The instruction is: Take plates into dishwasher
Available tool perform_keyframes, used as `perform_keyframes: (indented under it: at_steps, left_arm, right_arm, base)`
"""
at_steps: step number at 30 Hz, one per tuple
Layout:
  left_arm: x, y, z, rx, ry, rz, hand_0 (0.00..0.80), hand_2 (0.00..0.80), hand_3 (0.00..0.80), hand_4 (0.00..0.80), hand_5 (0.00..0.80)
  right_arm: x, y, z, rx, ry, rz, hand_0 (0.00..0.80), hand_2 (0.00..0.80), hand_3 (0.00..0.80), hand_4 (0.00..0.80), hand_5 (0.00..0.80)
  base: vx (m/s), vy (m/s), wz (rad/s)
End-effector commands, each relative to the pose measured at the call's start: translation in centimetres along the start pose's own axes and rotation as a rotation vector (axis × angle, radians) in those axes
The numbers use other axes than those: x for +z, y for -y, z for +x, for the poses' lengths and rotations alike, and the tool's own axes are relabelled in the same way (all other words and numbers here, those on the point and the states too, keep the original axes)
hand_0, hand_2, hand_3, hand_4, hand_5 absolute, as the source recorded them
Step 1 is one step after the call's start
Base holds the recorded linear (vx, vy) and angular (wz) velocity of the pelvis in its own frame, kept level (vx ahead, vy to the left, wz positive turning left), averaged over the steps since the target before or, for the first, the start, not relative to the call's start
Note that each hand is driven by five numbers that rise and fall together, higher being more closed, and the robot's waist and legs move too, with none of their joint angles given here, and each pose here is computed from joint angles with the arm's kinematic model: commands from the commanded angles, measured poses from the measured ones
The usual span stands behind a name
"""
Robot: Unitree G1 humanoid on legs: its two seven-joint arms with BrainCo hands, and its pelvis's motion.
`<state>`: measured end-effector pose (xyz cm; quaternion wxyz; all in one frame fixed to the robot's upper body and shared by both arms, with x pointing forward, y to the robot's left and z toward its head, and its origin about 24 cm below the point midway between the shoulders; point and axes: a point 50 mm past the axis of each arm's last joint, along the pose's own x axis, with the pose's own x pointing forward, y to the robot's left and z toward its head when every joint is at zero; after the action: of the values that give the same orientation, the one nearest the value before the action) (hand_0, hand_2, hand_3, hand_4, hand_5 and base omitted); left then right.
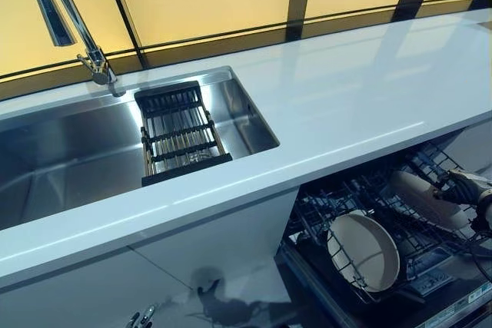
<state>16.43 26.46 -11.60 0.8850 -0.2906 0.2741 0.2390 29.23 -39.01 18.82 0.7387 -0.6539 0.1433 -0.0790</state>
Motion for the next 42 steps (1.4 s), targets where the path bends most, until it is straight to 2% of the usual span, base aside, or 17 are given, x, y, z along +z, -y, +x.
perform_keyframes:
  at_steps: [1,19,29,35,42]
  left_arm:
    - [2.0,-1.3,0.1,0.048,0.046,0.059,0.000,0.000,0.000,0.000,0.000]
    - [2.0,0.6,0.7,-0.027,0.061,0.034,0.000,0.000,0.000,0.000,0.000]
    - [1.7,1.3,0.9,-0.054,0.047,0.033,0.000,0.000,0.000,0.000,0.000]
    - [1.8,1.0,0.9,-0.052,0.042,0.046,0.000,0.000,0.000,0.000,0.000]
    - [2.3,0.3,0.7,-0.023,0.050,0.047,0.000,0.000,0.000,0.000,0.000]
  right_arm:
    - [0.3,1.3,0.5,-0.022,-0.012,-0.020,0.800,0.800,0.800,0.800,0.800]
    - [1.1,-5.0,2.0,0.132,-0.082,0.085,0.800,0.800,0.800,0.800,0.800]
    - [0.9,-8.0,1.9,0.191,-0.127,0.082,0.800,0.800,0.800,0.800,0.800]
    - [-0.3,-7.2,1.5,0.141,-0.169,0.056,0.800,0.800,0.800,0.800,0.800]
    - [-1.9,-4.1,0.7,0.053,-0.210,0.018,0.800,0.800,0.800,0.800,0.800]
  base:
    - [-0.030,-0.014,0.00]
    - [-0.031,0.009,0.02]
    - [-0.003,0.006,0.00]
    - [0.000,0.000,0.00]
    - [0.010,-0.009,0.00]
